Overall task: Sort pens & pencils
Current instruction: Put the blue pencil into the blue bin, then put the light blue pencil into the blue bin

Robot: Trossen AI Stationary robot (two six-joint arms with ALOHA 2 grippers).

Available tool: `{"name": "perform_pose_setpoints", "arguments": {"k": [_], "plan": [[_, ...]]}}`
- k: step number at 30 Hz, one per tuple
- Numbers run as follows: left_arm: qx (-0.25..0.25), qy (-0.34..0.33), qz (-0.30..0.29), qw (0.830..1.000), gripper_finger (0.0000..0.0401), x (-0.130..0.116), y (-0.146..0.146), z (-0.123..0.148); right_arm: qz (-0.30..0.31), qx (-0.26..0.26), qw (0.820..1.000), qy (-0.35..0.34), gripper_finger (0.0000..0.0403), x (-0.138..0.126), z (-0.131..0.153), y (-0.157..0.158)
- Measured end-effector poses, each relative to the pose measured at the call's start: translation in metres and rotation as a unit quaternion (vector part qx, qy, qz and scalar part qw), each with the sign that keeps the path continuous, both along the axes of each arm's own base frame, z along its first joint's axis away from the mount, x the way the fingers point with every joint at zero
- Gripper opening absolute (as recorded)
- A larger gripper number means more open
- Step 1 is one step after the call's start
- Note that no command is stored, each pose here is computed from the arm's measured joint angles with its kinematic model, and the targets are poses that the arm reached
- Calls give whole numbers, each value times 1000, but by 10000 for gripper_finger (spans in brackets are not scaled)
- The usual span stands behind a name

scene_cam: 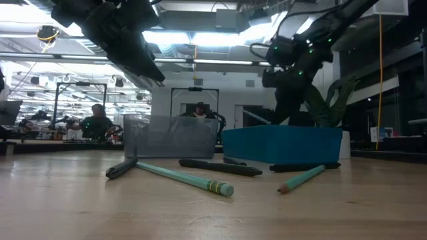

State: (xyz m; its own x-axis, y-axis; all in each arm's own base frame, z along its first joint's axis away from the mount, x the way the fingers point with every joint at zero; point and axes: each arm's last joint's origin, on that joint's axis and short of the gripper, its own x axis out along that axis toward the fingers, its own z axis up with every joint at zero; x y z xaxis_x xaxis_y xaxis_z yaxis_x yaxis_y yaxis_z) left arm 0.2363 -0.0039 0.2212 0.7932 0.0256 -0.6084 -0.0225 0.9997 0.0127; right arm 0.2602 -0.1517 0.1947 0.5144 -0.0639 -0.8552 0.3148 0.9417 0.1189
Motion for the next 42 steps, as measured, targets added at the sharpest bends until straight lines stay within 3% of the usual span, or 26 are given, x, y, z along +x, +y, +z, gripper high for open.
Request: {"name": "perform_pose_setpoints", "arguments": {"k": [9,19,30,42], "plan": [[0,1,0,1000,14,0,0,0,6,13,1000,19,29,6,-17,-10],[-1,1,-1,1000,14,0,0,0,3,12,1000,17,59,6,-17,-11],[-2,1,-1,1000,14,0,0,0,3,11,1000,14,64,5,-15,-12],[15,1,18,1000,14,0,1,0,32,3,997,-69,64,15,58,-9]]}}
